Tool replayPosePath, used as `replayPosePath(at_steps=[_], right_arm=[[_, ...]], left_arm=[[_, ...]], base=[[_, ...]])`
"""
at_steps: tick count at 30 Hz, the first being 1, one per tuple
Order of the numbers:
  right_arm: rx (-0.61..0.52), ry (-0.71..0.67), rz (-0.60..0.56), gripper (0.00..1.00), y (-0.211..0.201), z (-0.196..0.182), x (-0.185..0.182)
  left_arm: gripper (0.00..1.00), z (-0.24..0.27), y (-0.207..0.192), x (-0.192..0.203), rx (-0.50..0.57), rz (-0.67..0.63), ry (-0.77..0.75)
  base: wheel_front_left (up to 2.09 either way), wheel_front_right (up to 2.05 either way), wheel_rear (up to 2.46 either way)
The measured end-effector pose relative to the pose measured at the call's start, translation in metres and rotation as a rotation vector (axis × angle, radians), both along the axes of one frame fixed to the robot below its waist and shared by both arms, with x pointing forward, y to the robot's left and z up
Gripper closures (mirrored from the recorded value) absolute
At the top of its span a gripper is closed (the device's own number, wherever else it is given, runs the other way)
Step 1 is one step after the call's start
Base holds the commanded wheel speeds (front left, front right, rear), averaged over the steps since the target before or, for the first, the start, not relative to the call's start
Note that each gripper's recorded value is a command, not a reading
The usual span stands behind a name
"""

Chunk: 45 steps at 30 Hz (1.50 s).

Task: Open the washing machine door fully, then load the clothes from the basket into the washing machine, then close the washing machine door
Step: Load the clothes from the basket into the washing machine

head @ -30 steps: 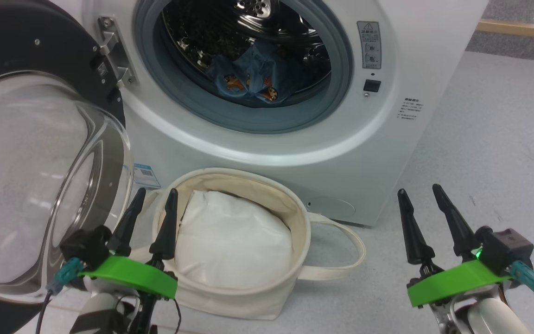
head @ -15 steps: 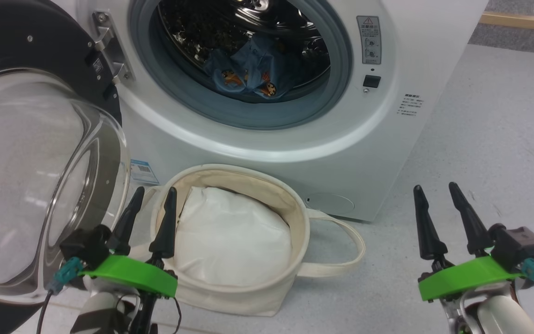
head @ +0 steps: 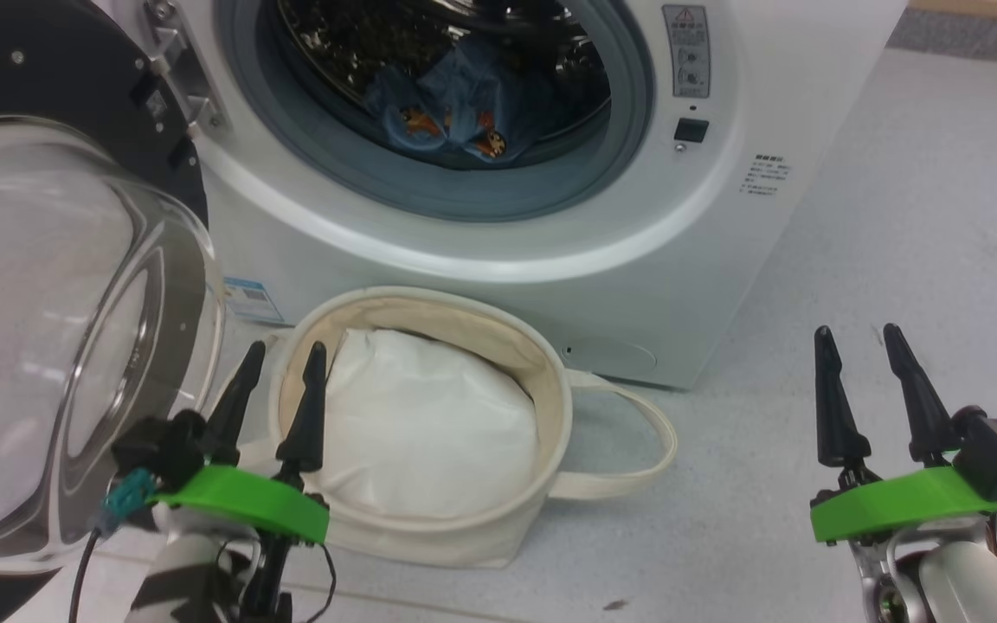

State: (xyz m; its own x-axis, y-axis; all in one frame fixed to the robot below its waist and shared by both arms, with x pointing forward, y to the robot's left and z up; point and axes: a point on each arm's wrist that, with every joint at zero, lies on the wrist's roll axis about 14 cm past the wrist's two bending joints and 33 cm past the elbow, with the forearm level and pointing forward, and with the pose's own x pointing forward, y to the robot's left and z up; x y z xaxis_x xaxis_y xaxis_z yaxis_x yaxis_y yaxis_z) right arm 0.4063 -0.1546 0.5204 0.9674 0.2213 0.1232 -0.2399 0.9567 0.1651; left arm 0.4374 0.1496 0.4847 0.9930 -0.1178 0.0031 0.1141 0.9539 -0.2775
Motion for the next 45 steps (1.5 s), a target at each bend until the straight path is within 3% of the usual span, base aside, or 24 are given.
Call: replayPosePath(at_steps=[4, 11, 12, 13, 28, 45], right_arm=[[0.009, 0.02, -0.01, 0.0, -0.001, -0.008, 0.004], [0.012, 0.039, -0.053, 0.0, -0.01, -0.022, 0.026], [0.019, 0.039, -0.056, 0.0, -0.009, -0.023, 0.03], [0.021, 0.042, -0.059, 0.0, -0.009, -0.025, 0.034], [0.018, 0.124, -0.105, 0.0, -0.018, -0.072, 0.062], [-0.011, 0.198, -0.206, 0.0, -0.045, -0.099, 0.054]], left_arm=[[0.0, -0.003, -0.009, 0.018, 0.013, -0.026, 0.009], [0.0, 0.016, -0.049, 0.084, 0.025, -0.124, -0.042], [0.71, 0.014, -0.055, 0.093, 0.029, -0.138, -0.037], [1.0, 0.012, -0.06, 0.102, 0.036, -0.154, -0.031], [1.0, -0.055, -0.119, 0.195, 0.133, -0.306, 0.175], [1.0, -0.099, -0.157, 0.257, 0.324, -0.437, 0.331]], base=[[0.0, 0.0, 0.0], [0.0, 0.0, 0.0], [0.0, 0.0, 0.0], [0.0, 0.0, 0.0], [0.0, 0.0, 0.0], [0.0, 0.0, 0.0]])
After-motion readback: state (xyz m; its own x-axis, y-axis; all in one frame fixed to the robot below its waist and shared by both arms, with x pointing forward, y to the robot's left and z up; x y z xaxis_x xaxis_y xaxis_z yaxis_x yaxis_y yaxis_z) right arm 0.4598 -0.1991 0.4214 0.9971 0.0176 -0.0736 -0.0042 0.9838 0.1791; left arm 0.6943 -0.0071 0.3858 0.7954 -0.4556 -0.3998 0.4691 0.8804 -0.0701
